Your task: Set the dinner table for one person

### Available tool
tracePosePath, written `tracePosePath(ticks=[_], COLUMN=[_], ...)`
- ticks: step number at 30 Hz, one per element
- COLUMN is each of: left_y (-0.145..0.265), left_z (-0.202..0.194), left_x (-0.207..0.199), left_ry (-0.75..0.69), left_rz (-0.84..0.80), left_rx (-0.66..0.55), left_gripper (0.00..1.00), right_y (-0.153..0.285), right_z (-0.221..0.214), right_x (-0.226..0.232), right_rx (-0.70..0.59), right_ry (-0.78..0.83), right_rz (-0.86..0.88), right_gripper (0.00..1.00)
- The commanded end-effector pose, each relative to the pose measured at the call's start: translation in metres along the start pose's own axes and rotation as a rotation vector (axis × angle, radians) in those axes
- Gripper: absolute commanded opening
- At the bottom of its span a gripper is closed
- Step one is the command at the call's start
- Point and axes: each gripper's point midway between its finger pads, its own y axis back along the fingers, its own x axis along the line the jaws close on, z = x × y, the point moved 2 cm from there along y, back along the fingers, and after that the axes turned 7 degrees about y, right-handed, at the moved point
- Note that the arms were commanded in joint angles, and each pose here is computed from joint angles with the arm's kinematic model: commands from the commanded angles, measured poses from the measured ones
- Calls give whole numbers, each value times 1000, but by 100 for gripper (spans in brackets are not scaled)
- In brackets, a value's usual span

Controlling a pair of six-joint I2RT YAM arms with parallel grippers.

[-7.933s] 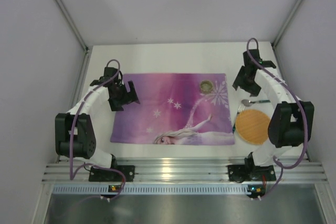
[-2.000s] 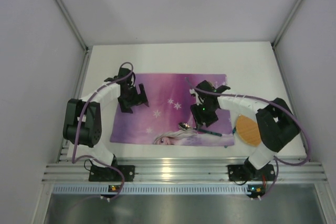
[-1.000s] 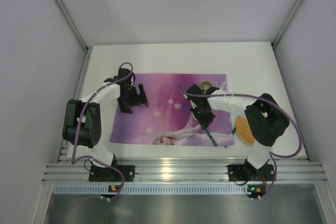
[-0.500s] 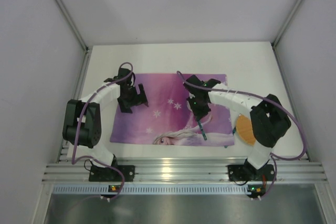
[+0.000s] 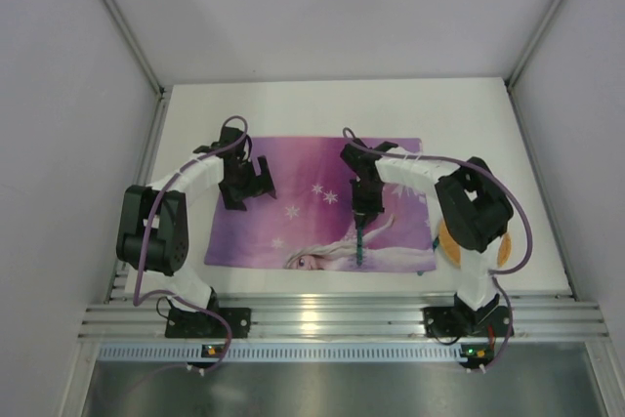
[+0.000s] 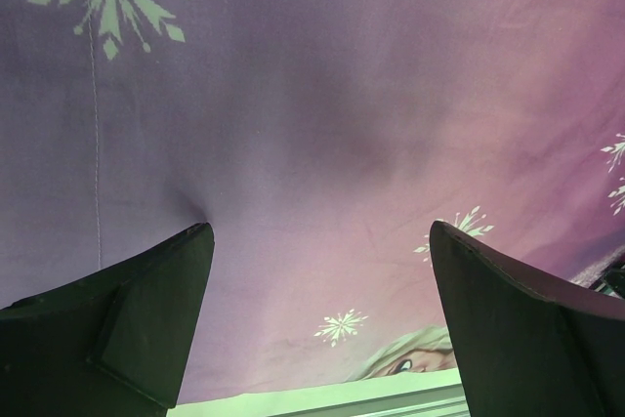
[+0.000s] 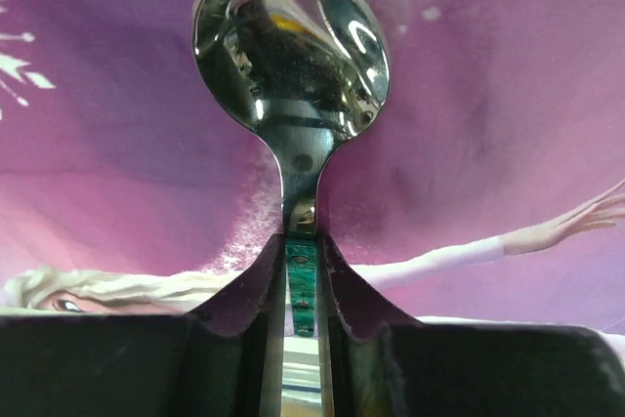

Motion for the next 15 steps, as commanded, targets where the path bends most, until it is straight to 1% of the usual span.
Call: tracePosePath(ticks=[1, 5, 6, 8, 9, 10, 11, 12, 14, 15], left_y=[8, 7, 7, 7, 7, 7, 7, 6, 5, 3], left_z=[2, 1, 0, 0, 1, 2, 2, 2, 2, 1], left_x=[-3, -1, -1, -2, -3, -3, -3, -3, -5, -4], left_ry=[-34, -39, -40, -44, -44, -44, -44, -46, -43, -42], left_rz=[-30, -24, -24, -26, -28, -27, -31, -31, -38, -38], left_rx=[-38, -35, -33, -32, -32, -34, -34, -32, -28, -23], left_gripper=[97, 97, 97, 97, 97, 97, 97, 97, 97, 97], right_y=[2, -3, -4, -1, 1, 2, 7, 9, 21, 25], right_z=[2, 7, 8, 8, 7, 6, 6, 6, 4, 5], right_x=[-2, -5, -6, -8, -9, -13, -15, -21, -27, -37], right_rx=[19, 7, 9, 7, 6, 3, -6, -10, -24, -40], right_ry=[-105, -106, -106, -103, -99, -96, -94, -92, -98, -109], right_rz=[-15, -41, -43, -47, -50, -64, -70, -87, -91, -120], right_gripper=[0, 0, 2, 11, 24, 31, 36, 44, 48, 49])
